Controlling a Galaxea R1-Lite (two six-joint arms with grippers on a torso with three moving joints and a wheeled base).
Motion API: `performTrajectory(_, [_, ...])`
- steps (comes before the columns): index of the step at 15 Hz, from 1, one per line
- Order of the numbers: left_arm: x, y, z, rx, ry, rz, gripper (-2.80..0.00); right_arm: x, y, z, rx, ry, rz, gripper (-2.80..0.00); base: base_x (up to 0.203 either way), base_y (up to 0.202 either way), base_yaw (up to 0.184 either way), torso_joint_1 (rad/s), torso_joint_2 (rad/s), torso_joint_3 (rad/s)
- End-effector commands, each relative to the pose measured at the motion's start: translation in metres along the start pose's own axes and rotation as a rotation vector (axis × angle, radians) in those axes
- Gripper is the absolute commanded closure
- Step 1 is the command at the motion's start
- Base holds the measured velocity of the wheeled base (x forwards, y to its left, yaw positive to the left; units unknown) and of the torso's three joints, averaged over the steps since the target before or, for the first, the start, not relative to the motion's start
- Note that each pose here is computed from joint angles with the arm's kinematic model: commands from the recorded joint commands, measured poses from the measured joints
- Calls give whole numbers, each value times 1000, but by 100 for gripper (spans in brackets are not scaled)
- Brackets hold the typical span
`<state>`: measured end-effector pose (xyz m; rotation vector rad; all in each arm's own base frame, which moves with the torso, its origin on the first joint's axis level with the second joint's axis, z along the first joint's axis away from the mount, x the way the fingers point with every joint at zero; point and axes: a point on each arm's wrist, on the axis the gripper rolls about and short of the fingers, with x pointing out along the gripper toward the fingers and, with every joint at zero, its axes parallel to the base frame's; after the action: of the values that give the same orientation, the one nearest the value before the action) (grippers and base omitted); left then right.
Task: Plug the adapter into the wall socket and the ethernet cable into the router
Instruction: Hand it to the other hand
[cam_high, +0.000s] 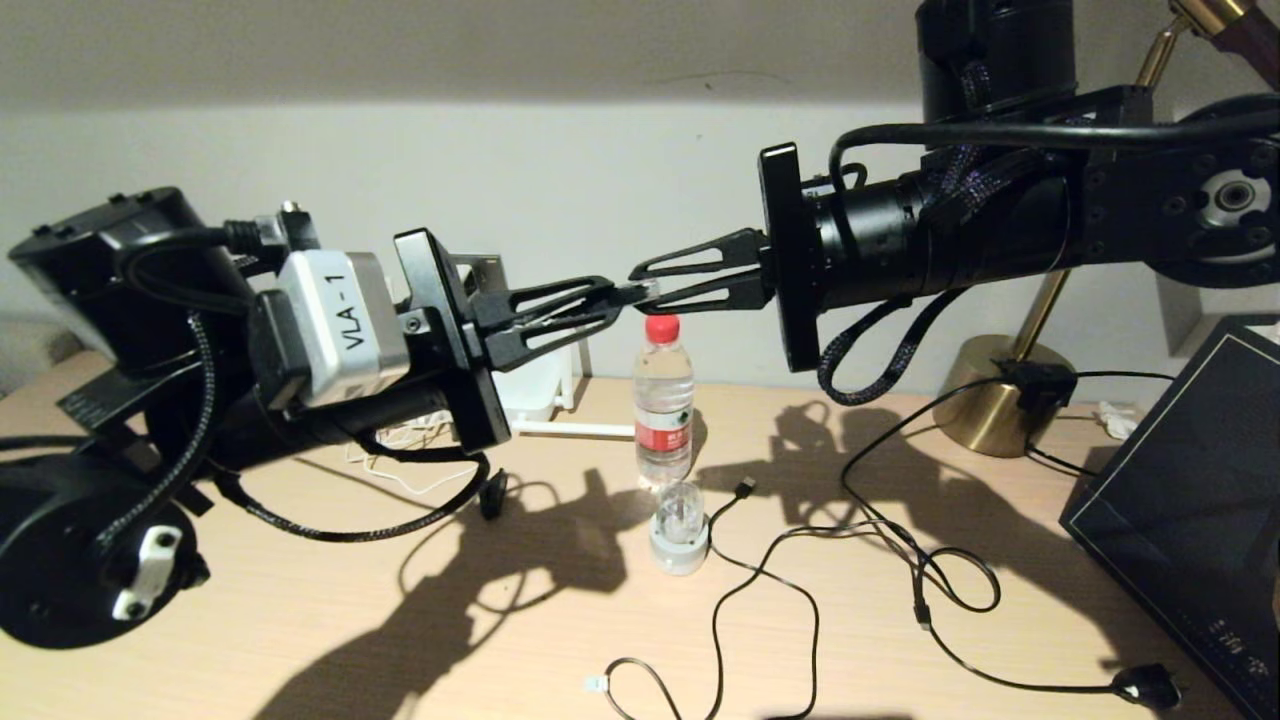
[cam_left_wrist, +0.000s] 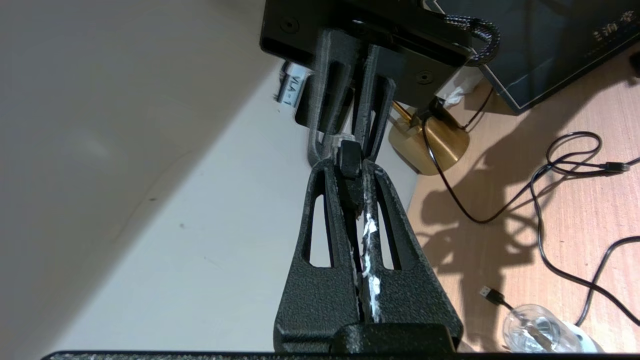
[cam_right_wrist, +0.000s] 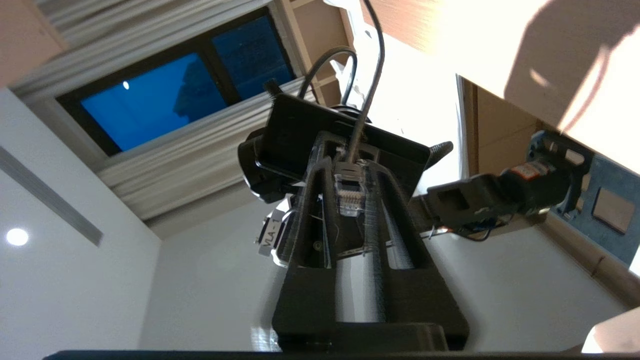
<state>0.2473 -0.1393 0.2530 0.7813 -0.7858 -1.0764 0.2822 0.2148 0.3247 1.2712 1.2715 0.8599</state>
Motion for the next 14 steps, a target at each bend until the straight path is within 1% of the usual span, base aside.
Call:
performTrajectory(1, [-1, -1, 1, 5, -4, -3, 0, -2, 2, -3, -16, 7, 6, -280, 0, 0, 0, 0, 0, 0])
performTrajectory(4, [-6, -2, -1, -7, 13, -1, 0, -4, 3, -4, -23, 1, 7, -280, 0, 0, 0, 0, 0, 0])
performTrajectory(5, [-12, -4, -1, -33, 27, -2, 0, -7, 3, -7, -45, -15, 7, -280, 0, 0, 0, 0, 0, 0])
performTrajectory(6, [-19, -3, -3, -73, 47, 9, 0, -14, 4, -12, -93, -60, 6, -280, 0, 0, 0, 0, 0, 0])
performTrajectory(7, [-28, 2, -3, -114, 69, 37, 0, -22, 2, -14, -154, -139, -7, -280, 0, 0, 0, 0, 0, 0])
performTrajectory(8, [-40, 6, -2, -191, 95, 69, 0, -31, -2, -15, -229, -223, -35, -280, 0, 0, 0, 0, 0, 0])
performTrajectory(9, [-50, 10, 3, -292, 105, 101, 0, -42, -10, -17, -322, -321, -91, -280, 0, 0, 0, 0, 0, 0])
performTrajectory(10, [-59, 13, 13, -418, 105, 141, 0, -55, -20, -20, -422, -437, -173, -280, 0, 0, 0, 0, 0, 0])
performTrajectory(11, [-66, 15, 24, -541, 105, 196, 0, -70, -25, -29, -520, -539, -241, -280, 0, 0, 0, 0, 0, 0])
performTrajectory(12, [-71, 17, 33, -682, 112, 273, 0, -88, -26, -44, -628, -625, -295, 0, 0, 0, 0, 0, 0, 0])
performTrajectory(13, [-76, 15, 37, -802, 125, 350, 0, -106, -26, -63, -726, -680, -320, 0, 0, 0, 0, 0, 0, 0])
performTrajectory(14, [-80, 8, 36, -884, 154, 400, 0, -123, -26, -81, -798, -719, -327, 0, 0, 0, 0, 0, 0, 0])
